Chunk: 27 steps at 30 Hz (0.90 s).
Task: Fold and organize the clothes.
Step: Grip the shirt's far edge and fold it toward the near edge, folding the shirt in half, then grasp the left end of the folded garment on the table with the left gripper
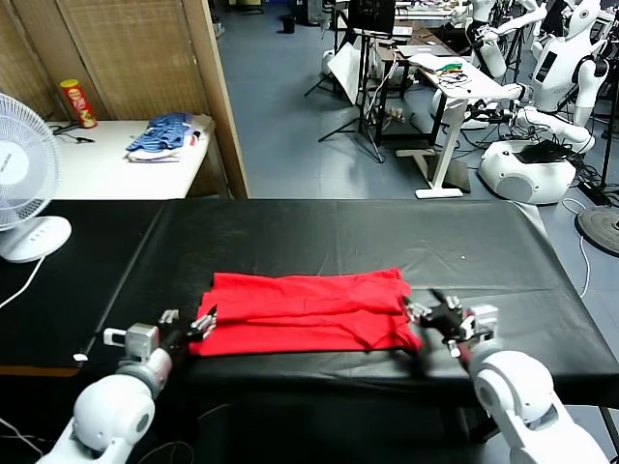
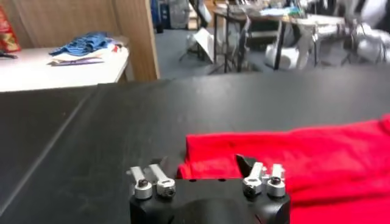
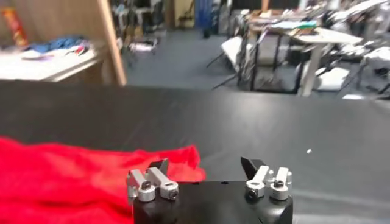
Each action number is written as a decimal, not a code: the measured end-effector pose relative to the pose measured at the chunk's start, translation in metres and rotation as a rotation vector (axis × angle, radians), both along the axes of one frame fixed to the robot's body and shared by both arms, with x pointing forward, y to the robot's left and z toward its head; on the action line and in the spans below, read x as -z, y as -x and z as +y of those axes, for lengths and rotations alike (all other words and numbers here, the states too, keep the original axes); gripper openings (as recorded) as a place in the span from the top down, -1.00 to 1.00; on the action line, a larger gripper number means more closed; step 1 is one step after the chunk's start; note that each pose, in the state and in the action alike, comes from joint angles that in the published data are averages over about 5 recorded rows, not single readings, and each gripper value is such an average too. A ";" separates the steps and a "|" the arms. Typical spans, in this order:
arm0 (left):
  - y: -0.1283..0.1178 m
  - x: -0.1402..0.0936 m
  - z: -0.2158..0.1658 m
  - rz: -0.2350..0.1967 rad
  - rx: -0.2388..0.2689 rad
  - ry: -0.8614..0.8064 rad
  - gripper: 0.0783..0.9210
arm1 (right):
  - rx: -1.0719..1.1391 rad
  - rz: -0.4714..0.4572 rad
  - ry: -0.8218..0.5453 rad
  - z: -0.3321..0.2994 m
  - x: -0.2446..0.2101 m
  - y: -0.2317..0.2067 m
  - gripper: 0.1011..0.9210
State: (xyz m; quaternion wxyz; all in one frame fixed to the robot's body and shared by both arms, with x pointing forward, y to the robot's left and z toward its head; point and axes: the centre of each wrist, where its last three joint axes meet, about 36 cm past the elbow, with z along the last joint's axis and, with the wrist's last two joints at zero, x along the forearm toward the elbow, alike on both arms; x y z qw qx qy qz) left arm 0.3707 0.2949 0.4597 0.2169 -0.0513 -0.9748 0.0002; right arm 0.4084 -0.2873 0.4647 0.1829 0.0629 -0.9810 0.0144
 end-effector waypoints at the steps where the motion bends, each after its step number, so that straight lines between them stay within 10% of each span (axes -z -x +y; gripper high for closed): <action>1: -0.006 0.000 0.000 -0.002 -0.005 0.025 -0.68 | 0.004 -0.002 0.003 0.002 0.003 -0.005 -0.70; 20: -0.089 0.044 0.004 0.068 -0.061 0.190 -0.69 | 0.026 0.099 -0.052 0.047 0.065 -0.073 -0.50; 27: -0.090 0.057 0.007 0.066 -0.075 0.172 0.06 | 0.041 0.091 -0.047 0.055 0.069 -0.077 0.22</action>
